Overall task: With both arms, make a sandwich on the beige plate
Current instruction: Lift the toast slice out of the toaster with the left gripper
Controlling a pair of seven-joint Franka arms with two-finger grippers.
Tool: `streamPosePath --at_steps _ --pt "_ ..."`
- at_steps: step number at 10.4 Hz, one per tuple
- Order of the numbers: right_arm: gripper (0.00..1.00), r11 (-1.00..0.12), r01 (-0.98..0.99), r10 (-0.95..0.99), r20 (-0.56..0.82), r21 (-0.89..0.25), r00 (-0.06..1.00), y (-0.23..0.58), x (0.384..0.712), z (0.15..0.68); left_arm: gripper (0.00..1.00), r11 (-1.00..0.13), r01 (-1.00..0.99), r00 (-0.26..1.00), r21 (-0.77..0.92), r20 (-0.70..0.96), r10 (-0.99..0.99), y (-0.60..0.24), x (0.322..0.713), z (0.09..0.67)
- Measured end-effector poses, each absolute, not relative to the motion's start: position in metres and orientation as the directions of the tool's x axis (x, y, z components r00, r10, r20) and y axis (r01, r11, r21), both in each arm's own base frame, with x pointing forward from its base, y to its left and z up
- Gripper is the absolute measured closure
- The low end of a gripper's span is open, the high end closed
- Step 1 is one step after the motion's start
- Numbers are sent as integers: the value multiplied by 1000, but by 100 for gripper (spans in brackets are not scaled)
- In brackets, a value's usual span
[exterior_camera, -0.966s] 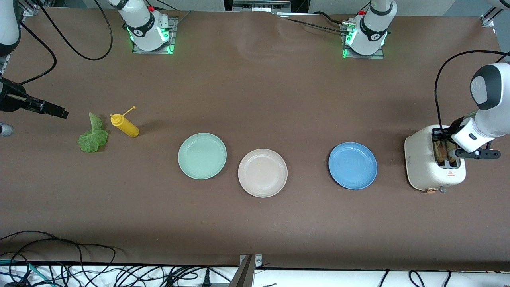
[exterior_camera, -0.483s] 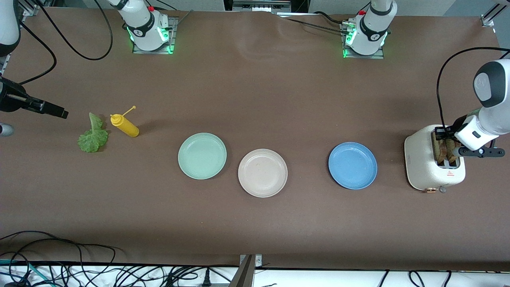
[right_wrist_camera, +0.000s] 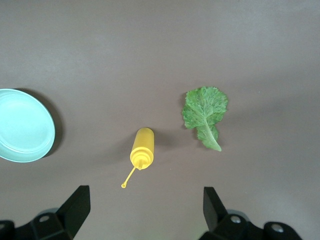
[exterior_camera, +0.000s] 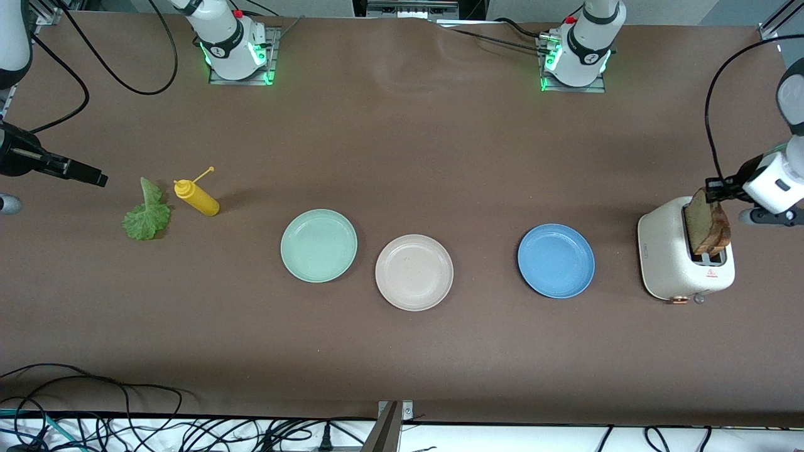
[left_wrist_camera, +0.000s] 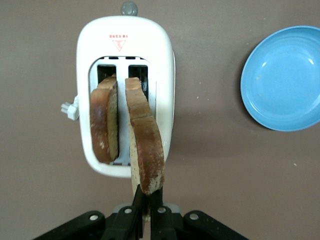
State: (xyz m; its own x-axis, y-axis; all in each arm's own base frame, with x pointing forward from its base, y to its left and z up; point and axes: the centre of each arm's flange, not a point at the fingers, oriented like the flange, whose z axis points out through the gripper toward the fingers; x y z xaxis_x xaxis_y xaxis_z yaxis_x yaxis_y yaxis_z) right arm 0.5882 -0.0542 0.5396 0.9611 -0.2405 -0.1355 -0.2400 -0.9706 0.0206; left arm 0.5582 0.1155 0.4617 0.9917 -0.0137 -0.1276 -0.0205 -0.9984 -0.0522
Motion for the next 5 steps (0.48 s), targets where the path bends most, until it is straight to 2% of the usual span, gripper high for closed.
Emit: streamPosePath --at_steps 2,5 --pt "0 -971 -240 -241 -136 21 961 -54 588 540 93 -998 -32 992 -45 -120 -26 104 553 484" --pt "0 -971 -240 -241 -136 21 961 -54 588 540 93 -995 -17 992 96 -121 -28 73 558 471"
